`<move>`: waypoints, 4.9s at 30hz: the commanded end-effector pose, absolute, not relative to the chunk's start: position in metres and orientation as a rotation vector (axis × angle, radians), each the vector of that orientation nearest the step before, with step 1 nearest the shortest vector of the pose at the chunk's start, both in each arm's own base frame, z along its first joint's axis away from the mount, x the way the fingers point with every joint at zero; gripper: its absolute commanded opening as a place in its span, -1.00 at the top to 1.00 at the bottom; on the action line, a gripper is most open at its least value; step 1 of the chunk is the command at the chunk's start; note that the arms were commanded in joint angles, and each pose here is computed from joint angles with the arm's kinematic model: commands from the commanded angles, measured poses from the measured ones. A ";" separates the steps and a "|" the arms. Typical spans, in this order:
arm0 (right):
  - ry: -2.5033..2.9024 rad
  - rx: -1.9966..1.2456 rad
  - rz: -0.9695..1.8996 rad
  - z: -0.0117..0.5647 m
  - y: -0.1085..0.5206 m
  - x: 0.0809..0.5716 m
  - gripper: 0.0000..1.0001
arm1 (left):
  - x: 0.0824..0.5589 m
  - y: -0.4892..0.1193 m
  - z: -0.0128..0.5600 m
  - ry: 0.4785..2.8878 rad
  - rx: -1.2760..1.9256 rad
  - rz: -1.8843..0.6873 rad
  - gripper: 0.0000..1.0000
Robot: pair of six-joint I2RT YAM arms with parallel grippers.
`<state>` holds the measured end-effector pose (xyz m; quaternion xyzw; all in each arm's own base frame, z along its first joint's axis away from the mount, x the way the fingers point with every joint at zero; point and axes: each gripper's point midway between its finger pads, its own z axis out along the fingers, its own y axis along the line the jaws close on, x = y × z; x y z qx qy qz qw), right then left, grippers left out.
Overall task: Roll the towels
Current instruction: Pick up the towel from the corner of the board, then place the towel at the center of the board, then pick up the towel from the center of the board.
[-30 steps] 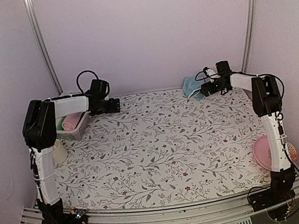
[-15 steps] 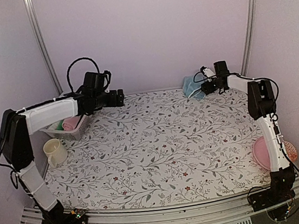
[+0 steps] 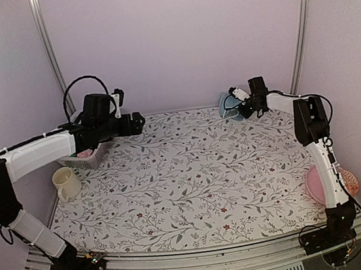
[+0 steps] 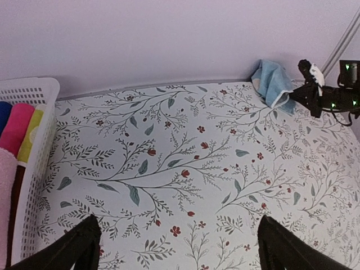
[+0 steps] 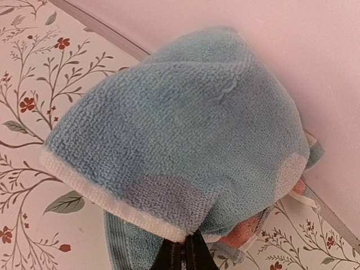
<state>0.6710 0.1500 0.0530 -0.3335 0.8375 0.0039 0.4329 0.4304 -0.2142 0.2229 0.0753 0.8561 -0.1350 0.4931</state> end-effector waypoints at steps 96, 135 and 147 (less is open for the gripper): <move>1.910 -1.438 0.446 0.152 0.229 0.382 -0.37 | 0.302 -0.421 0.090 2.247 0.784 -0.158 0.83; 1.507 -1.308 0.314 0.192 0.361 0.320 -0.98 | 0.300 -0.419 0.243 1.803 0.730 -0.676 1.00; 1.641 -1.092 0.177 0.187 0.354 0.352 -0.98 | 0.301 -0.419 0.239 1.809 0.722 -0.676 1.00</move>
